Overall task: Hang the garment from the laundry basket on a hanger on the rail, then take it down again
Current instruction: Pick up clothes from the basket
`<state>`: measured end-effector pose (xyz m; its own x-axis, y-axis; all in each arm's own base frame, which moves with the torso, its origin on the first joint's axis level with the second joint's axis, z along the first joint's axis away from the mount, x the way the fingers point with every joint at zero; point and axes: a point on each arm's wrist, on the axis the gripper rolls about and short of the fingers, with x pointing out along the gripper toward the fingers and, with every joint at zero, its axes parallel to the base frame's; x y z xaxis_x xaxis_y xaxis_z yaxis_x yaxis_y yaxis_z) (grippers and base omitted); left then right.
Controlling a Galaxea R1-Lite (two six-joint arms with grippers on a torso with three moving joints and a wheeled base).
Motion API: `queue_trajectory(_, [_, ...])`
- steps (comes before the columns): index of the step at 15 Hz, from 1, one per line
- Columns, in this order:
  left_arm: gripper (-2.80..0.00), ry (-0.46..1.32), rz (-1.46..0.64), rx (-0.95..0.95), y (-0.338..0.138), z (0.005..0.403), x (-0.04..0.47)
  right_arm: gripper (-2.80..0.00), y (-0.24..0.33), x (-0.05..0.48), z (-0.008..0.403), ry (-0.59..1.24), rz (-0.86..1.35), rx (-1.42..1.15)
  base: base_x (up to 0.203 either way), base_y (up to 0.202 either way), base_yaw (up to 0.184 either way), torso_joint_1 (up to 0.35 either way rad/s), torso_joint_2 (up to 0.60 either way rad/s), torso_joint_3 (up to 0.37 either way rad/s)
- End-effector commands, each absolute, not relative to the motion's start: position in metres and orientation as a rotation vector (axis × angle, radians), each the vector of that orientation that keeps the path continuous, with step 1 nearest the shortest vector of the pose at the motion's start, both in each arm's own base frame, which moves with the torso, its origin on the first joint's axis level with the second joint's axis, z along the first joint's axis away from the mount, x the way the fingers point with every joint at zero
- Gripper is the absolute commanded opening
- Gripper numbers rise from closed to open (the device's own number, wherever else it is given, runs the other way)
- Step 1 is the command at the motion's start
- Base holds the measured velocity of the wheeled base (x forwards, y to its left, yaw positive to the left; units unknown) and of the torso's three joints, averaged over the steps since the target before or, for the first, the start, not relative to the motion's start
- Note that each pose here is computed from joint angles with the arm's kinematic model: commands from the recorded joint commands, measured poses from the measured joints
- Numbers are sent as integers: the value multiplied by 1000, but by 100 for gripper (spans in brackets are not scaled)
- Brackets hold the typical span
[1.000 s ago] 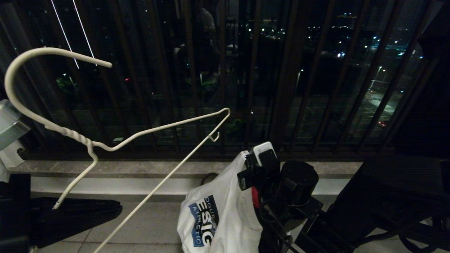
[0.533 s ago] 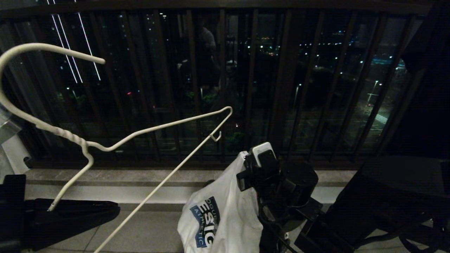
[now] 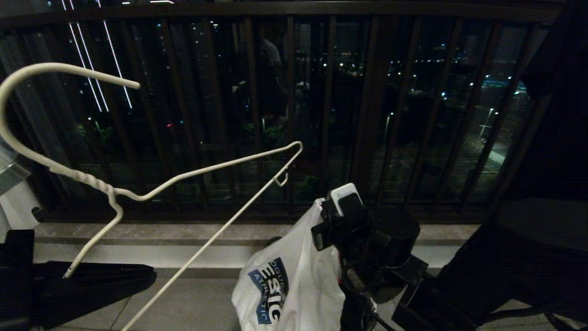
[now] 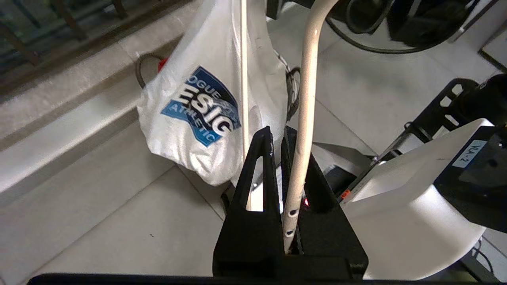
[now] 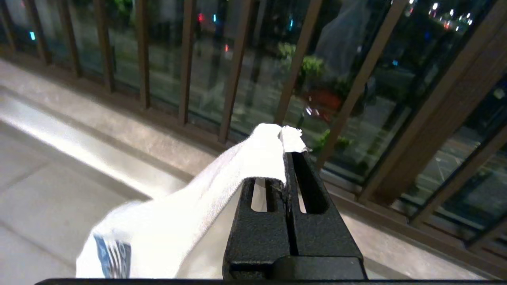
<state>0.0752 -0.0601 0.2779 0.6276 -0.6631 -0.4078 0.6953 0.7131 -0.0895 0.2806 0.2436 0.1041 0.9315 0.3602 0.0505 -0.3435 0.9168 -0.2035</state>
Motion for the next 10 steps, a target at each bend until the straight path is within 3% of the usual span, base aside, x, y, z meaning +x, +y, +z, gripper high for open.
queue_trajectory(1, [-280, 407, -776, 74, -56, 282, 70, -280, 242, 273, 144, -72, 372, -202, 0, 0, 0, 0, 0, 0])
queue_trajectory(10, [-280, 443, -592, 125, -47, 292, 65, -280, 243, 255, 261, 218, 413, -166, 0, 0, 0, 0, 0, 0])
